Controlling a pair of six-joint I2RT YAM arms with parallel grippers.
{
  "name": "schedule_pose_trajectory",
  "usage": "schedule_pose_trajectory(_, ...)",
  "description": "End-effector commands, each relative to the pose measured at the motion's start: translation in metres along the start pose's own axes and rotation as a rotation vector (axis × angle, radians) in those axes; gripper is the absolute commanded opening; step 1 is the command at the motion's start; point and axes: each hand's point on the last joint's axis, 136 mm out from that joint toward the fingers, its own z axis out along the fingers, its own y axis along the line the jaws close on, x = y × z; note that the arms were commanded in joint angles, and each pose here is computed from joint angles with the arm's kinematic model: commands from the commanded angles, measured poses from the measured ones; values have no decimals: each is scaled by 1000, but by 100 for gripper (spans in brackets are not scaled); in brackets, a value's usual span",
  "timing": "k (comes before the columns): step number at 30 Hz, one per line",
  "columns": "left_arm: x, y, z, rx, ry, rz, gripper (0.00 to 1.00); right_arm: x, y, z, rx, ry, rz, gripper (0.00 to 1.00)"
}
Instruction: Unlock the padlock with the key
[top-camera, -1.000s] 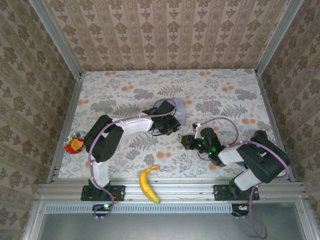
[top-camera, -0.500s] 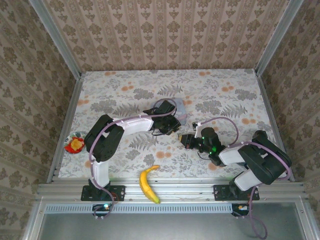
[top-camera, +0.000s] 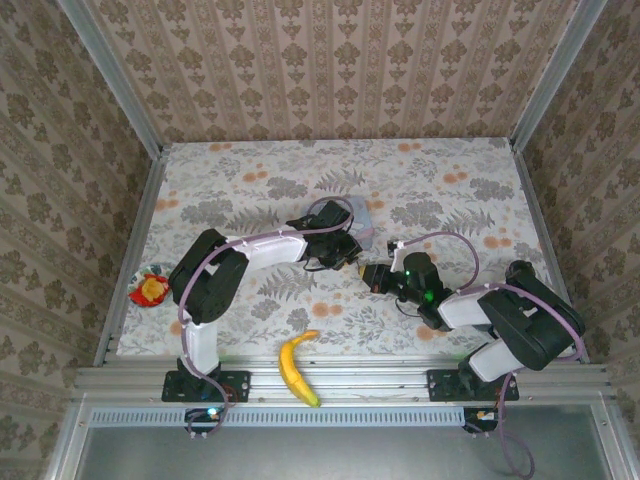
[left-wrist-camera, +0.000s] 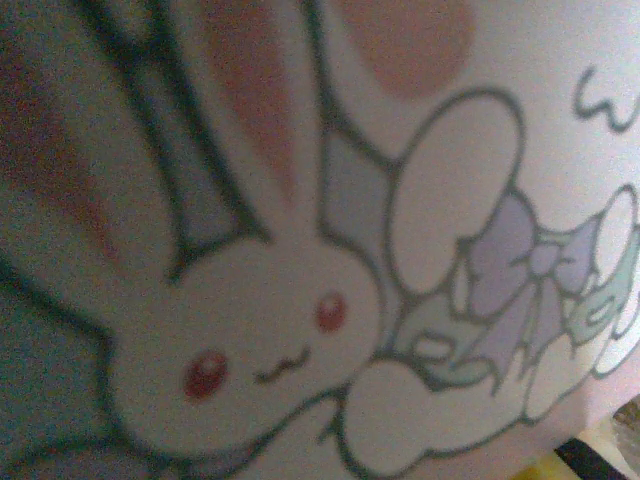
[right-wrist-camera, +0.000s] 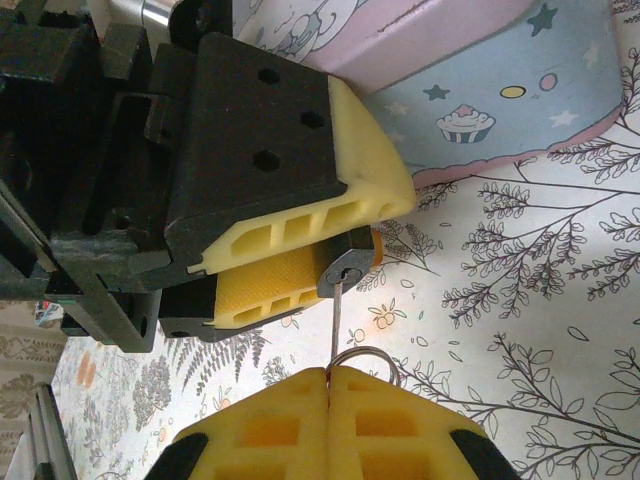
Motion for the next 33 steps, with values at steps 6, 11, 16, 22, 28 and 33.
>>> schedule_pose_trajectory(6,21,20,13,-67,116,-73,0,-12,6,9,-21,-25,3,0)
schedule_pose_trajectory(11,22,20,13,-67,117,-71,0,-11,6,11,-30,-19,11,0)
schedule_pose_trajectory(16,22,21,13,-66,119,-71,0,-10,5,12,-27,-16,13,0)
schedule_pose_trajectory(22,23,20,13,-63,121,-72,0,-13,6,12,-29,-22,13,0)
schedule_pose_trajectory(28,23,21,13,-63,123,-72,0,-16,7,11,-33,-31,10,0)
schedule_pose_trajectory(33,24,20,14,-62,127,-71,0,-18,9,14,-44,-28,9,0)
